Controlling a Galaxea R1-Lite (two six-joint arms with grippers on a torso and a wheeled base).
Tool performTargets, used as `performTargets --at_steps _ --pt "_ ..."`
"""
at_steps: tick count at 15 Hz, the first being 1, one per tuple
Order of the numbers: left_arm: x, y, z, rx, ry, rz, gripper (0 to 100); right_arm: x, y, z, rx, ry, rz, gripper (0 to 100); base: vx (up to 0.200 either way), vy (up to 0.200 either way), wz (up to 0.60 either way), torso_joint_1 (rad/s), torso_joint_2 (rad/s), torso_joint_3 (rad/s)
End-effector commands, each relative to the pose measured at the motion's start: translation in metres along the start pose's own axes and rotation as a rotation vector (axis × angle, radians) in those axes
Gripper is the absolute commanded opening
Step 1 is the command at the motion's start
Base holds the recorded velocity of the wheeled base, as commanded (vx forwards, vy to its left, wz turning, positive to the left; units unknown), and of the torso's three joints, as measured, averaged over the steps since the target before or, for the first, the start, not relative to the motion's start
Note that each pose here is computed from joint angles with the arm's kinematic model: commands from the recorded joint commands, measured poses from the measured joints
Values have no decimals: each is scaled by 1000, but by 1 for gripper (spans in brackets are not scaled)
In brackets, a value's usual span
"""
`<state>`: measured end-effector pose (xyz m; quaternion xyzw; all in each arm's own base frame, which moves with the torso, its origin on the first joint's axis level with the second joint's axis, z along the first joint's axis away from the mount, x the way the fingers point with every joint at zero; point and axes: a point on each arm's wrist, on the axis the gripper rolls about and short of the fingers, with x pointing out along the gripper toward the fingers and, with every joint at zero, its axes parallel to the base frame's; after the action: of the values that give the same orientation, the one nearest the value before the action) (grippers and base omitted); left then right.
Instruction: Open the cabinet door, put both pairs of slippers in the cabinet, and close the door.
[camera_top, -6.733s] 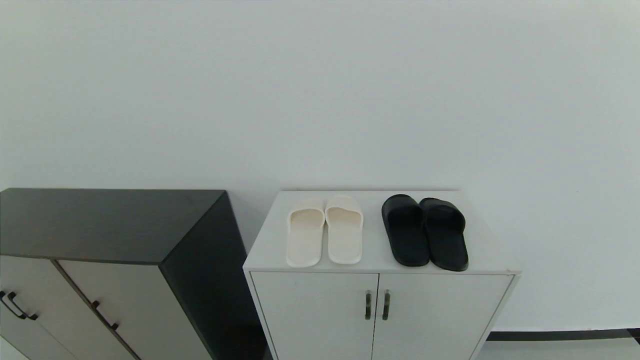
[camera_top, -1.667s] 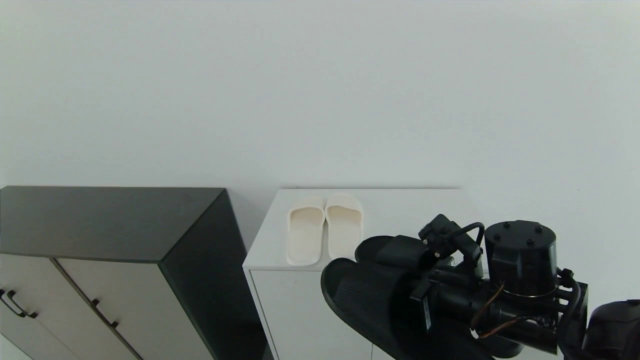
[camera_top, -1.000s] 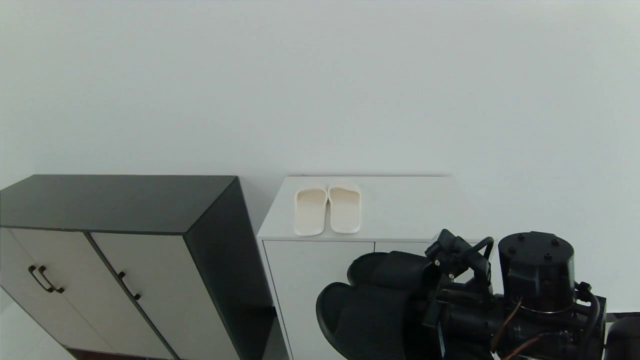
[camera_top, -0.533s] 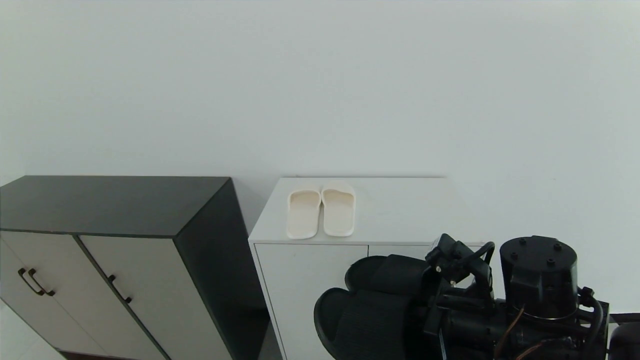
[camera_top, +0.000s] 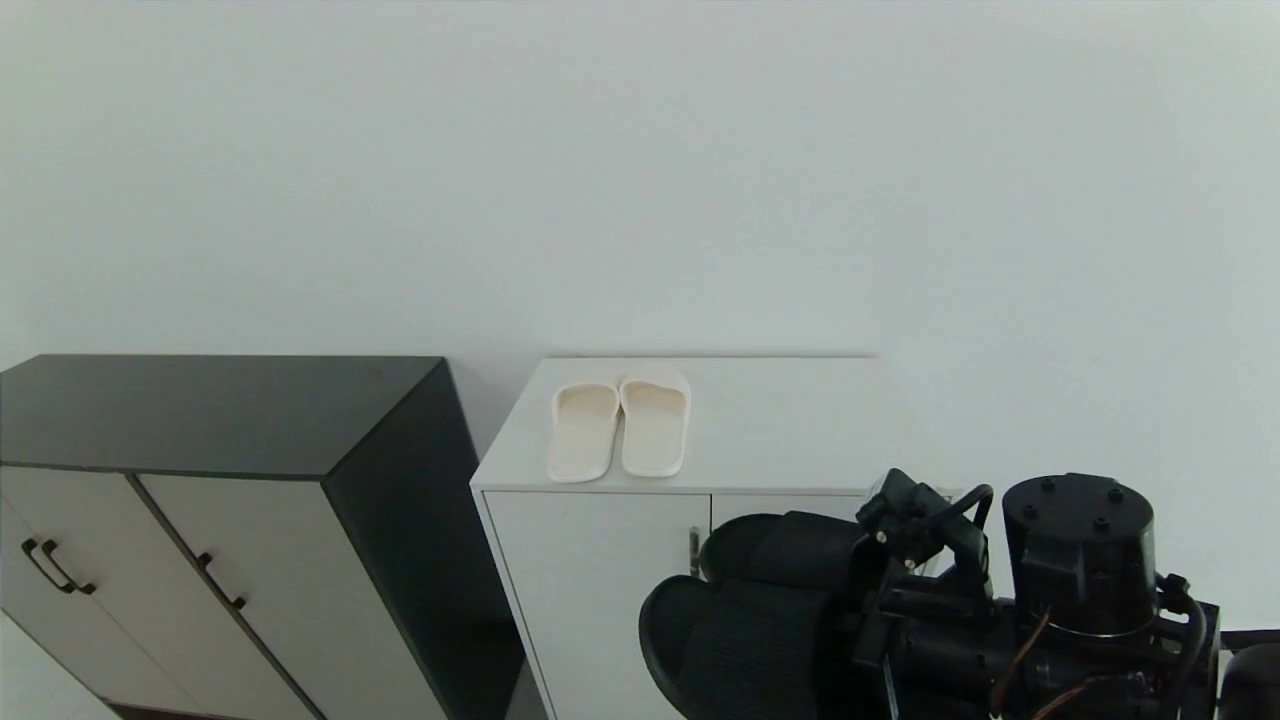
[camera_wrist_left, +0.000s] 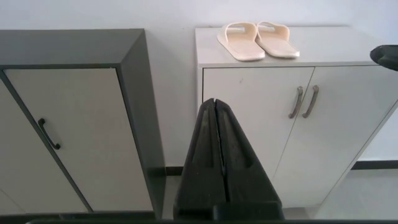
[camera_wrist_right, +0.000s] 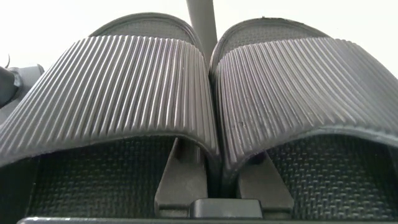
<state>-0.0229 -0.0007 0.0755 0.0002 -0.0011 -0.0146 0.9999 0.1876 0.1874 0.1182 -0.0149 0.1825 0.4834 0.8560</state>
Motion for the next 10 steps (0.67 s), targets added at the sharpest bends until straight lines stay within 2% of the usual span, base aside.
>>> performTargets --at_steps 1,10 --pt "0 0 0 1 1 0 0 1 0 -1 1 6 0 0 0 0 0 0 0 0" --pt "0 0 0 0 2 0 0 3 -1 -4 5 16 2 0 0 0 0 0 0 0"
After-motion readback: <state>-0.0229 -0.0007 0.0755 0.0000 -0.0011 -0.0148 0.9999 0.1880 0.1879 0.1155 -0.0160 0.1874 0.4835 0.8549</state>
